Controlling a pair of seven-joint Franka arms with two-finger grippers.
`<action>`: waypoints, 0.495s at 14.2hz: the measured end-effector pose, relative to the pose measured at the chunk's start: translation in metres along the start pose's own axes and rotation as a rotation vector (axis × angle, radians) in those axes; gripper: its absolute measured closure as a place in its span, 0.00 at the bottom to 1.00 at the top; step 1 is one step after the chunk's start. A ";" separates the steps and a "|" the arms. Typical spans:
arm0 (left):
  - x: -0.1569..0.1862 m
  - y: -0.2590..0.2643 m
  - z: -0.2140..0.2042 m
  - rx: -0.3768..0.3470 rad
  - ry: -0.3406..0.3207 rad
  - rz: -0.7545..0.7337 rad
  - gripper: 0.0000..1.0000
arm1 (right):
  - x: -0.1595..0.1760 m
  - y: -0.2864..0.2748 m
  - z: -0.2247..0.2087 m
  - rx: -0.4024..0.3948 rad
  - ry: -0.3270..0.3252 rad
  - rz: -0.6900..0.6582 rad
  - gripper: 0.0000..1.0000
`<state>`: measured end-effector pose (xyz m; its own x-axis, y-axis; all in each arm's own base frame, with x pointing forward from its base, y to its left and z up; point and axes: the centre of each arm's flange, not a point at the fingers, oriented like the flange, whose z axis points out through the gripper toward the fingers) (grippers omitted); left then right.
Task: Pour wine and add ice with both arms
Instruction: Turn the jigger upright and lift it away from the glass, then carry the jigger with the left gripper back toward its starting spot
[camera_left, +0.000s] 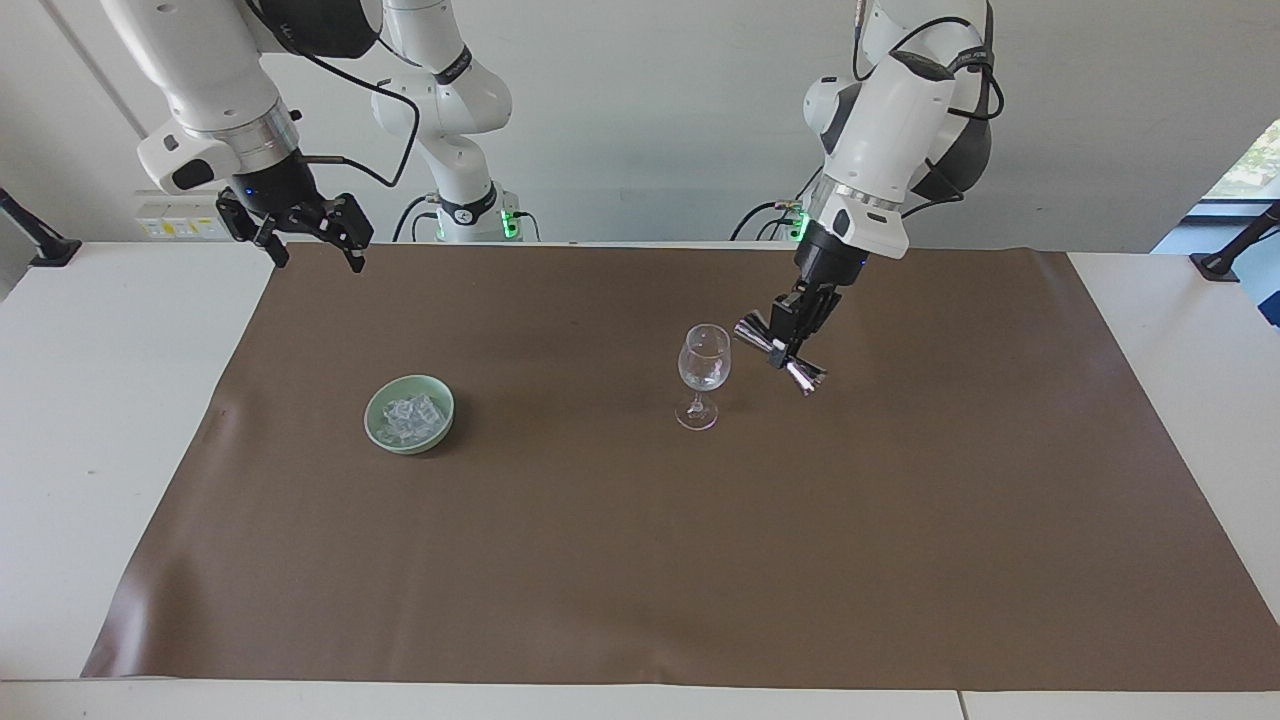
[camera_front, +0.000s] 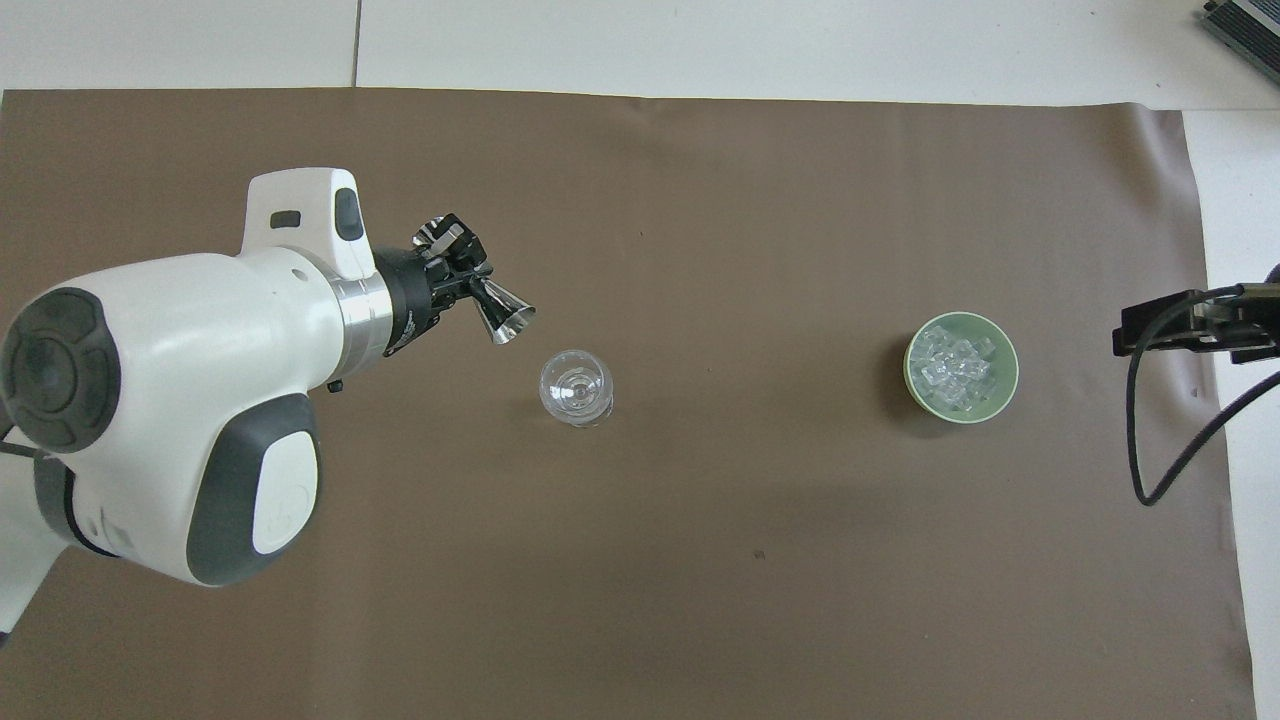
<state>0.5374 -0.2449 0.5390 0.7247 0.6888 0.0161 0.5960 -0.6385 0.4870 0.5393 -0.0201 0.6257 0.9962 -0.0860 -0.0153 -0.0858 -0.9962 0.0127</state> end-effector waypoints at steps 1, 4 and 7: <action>0.011 -0.002 -0.001 -0.001 -0.024 -0.047 0.78 | 0.000 0.000 0.000 0.000 0.000 0.000 0.00; 0.044 -0.016 -0.002 -0.013 -0.109 -0.201 0.78 | 0.000 0.000 0.000 0.000 0.000 0.000 0.00; 0.076 -0.037 -0.003 -0.020 -0.187 -0.342 0.78 | 0.000 0.000 0.000 0.000 0.000 0.000 0.00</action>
<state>0.5693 -0.1680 0.5252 0.5369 0.7851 -0.3088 0.8086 -0.3745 0.4537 0.5393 -0.0201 0.6257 0.9962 -0.0860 -0.0153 -0.0858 -0.9962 0.0127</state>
